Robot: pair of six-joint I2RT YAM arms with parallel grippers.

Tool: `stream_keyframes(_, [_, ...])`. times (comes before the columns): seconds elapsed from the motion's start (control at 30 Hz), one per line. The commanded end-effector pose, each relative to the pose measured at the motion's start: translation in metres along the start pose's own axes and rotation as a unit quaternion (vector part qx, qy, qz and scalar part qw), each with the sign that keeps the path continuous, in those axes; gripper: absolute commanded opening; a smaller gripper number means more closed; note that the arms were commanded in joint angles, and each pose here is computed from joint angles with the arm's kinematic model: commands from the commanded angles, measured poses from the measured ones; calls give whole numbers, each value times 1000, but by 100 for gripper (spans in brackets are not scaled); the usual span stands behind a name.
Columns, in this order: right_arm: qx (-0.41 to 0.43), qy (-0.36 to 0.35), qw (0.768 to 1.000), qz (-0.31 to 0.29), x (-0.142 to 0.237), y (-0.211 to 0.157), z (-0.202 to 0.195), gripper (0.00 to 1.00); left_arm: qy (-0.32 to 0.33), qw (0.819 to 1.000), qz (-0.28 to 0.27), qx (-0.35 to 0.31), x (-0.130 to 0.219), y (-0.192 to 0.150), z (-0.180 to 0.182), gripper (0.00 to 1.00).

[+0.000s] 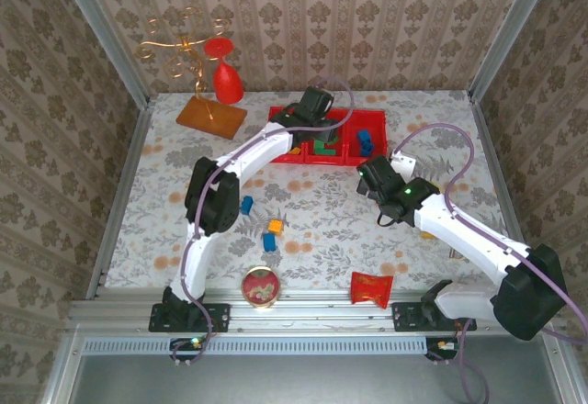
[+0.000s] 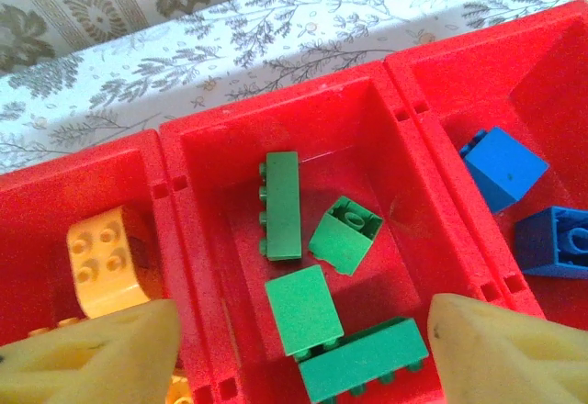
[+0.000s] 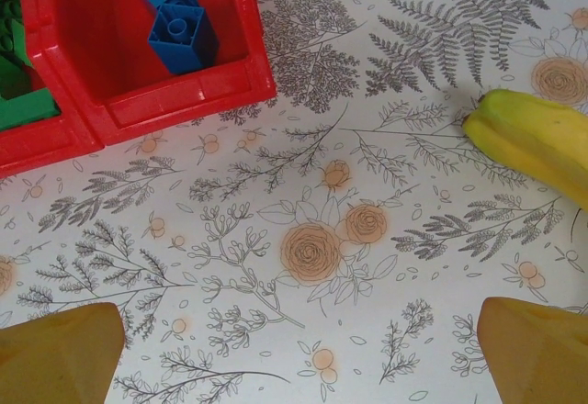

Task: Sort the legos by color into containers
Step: Place the lego in the container, then pick up the lego from the bottom-center of the table.

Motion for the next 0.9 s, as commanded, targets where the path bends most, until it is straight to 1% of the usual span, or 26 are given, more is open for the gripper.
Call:
stream_keyframes(0.0, [3,0,1000,-4,4,5,-2,100,-14,998,-63,9,58,36,-2,81])
stream_keyframes(0.03, [4,4,1000,-3,4,5,0,100,-13,997,-69,11,64,37,-1,85])
stream_keyframes(0.13, [10,16,1000,5,5,3,8,100,0,996,-85,18,84,33,9,100])
stream_keyframes(0.3, [29,48,998,20,13,-3,31,99,33,993,-104,45,114,16,38,100])
stream_keyframes(0.5, [48,92,994,45,27,-21,65,99,72,985,-120,106,145,-19,84,100])
stream_keyframes(0.63, [65,126,987,71,38,-44,94,99,98,976,-121,153,165,-54,118,100])
stream_keyframes(0.73, [84,148,980,100,42,-69,118,98,128,969,-122,176,179,-82,141,100])
stream_keyframes(0.87, [112,159,973,122,48,-94,142,98,160,958,-120,203,198,-117,167,100])
Point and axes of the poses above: each hand's point on the last joint's axis, 136 mm out from that joint toward the fingers, its own x axis back along the fingers, its own z axis along the line the jaws close on, y = z × x, the point moved 3 cm from there along x, back along the fingers, and after that the axes turned 5 degrees about x, right-handed, at the moved point
